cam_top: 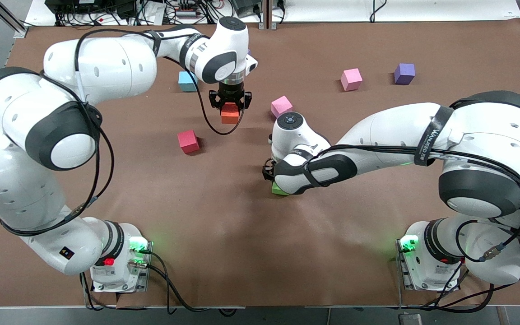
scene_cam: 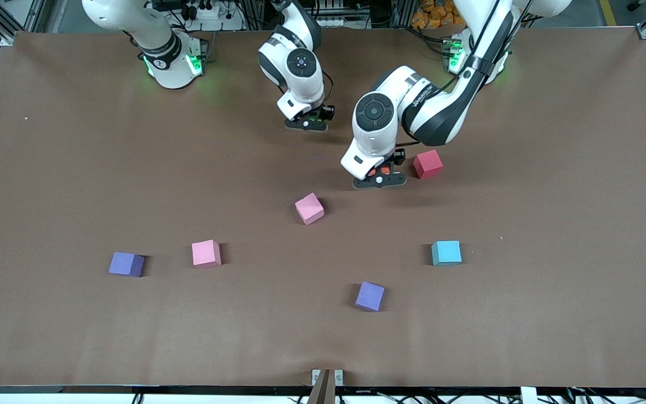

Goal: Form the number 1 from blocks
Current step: 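Place the green cube mid-table with the right gripper while the left carries orange, then grasp the light pink cube with the right gripper while the left holds orange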

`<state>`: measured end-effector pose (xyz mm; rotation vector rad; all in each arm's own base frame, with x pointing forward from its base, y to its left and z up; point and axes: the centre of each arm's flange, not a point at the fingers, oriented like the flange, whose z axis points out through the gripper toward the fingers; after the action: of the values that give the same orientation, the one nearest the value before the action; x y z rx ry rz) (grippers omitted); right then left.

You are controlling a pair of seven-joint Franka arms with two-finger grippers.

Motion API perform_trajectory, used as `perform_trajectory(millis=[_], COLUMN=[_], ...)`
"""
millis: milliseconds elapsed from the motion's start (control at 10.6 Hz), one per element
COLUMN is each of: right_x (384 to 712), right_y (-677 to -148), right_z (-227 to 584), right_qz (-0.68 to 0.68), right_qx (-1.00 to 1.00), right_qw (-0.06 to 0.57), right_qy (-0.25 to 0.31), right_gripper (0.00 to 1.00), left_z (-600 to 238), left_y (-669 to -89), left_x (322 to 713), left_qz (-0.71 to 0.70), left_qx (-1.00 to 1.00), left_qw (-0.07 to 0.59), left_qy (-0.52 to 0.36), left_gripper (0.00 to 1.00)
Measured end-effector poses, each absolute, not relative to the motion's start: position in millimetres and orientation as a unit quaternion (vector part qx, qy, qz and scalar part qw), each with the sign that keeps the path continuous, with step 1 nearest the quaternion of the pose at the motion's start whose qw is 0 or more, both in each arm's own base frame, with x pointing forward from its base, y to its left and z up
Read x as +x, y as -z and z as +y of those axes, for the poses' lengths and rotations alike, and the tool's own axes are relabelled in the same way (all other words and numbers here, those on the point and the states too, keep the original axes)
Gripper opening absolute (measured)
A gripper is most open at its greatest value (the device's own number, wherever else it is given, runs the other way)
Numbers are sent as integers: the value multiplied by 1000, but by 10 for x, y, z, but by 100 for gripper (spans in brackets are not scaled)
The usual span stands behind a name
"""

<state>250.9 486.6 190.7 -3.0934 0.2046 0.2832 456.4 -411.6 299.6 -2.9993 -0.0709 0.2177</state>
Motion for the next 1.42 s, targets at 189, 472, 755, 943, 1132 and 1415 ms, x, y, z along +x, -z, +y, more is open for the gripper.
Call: perform_trajectory(millis=[189,472,755,943,1132,1415], right_x=[2583,2881,3558,4125,4651,5337], right_y=[-1950,-2313,-3162,-3554,-3723,-3821], right_z=[4876,4817,4231,3672,3130,2209], right_qz=[70,45,-31,-49,-57,-66], right_qx=[-993,-994,-995,-996,-996,-997], right_qw=[18,27,16,-8,-5,-1], right_qy=[-88,-91,-92,-78,-63,-42], right_gripper=[80,100,100,100,100,100], left_z=[-4162,-4242,-4289,-4405,-4677,-5184], left_y=[-2933,-2919,-2875,-2874,-2736,-2409], left_x=[4509,4428,4380,4328,4153,3839], left_qz=[-24,-18,-13,-14,-17,-18], left_qx=[-994,-994,-994,-996,-998,-998], left_qw=[71,73,72,60,41,31], left_qy=[-76,-76,-78,-67,-51,-46], left_gripper=[61,61,61,61,61,61])
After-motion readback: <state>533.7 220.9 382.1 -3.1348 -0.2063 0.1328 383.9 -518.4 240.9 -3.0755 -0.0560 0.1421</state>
